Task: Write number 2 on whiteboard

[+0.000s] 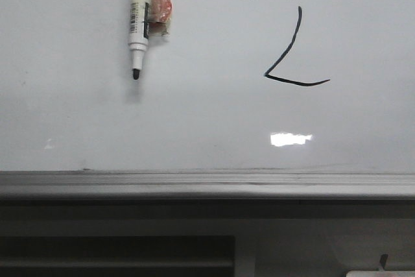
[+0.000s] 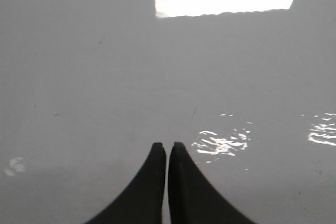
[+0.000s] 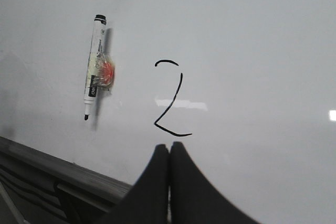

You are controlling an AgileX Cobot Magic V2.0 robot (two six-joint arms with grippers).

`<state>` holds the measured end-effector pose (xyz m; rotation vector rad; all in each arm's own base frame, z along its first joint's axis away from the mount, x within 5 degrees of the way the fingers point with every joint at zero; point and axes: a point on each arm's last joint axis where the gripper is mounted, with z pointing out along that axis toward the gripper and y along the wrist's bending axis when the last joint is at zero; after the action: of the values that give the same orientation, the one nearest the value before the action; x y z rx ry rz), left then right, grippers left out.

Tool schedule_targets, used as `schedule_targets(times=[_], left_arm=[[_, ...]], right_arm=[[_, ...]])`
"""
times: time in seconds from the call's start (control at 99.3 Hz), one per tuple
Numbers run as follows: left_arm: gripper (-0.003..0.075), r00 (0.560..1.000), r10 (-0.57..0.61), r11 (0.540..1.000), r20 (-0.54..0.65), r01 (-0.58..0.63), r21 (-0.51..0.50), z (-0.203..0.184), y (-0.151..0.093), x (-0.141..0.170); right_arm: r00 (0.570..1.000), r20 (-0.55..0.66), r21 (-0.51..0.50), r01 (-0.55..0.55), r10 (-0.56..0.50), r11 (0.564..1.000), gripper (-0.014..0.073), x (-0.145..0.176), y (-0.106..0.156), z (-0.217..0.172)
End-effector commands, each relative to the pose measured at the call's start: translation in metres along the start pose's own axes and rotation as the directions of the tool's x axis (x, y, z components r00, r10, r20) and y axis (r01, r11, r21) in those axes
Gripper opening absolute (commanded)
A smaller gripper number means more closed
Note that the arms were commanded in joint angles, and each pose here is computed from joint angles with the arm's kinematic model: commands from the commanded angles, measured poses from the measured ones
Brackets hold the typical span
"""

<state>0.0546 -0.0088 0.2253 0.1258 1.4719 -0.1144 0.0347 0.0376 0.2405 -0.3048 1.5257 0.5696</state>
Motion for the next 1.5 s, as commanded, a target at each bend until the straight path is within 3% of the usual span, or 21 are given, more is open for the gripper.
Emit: schedule_targets(times=[0.0, 0.181, 1.188, 1.35, 1.491], left_arm=[[-0.002, 0.997, 0.011, 0.999, 0.079, -0.008, -0.043, -0.003, 0.003, -0.006], [-0.002, 0.999, 0.014, 0.999, 0.045, -0.011, -0.052, -0.003, 0.003, 0.012], [-0.002, 0.999, 0.001, 0.999, 0.033, 0.001, -0.052, -0.003, 0.003, 0.013], [-0.002, 0.999, 0.001, 0.999, 0.033, 0.001, -0.052, -0.003, 0.003, 0.013], [-0.002, 0.999, 0.001, 0.999, 0.033, 0.001, -0.052, -0.003, 0.003, 0.013]], right_arm=[[0.998, 0.066, 0.031, -0.007, 0.005, 0.999, -0.0068, -0.011, -0.001, -0.002], [0.998, 0.066, 0.031, -0.007, 0.005, 0.999, -0.0068, -0.011, -0.001, -0.002], [0.998, 0.066, 0.036, -0.004, 0.001, 0.999, -0.0068, -0.011, -0.001, -0.002], [0.988, 0.079, 0.2, 0.112, -0.13, 0.973, -0.0068, -0.006, -0.017, -0.002], [0.959, 0.065, 0.386, 0.23, -0.275, 0.893, -0.0068, -0.005, -0.031, -0.004]])
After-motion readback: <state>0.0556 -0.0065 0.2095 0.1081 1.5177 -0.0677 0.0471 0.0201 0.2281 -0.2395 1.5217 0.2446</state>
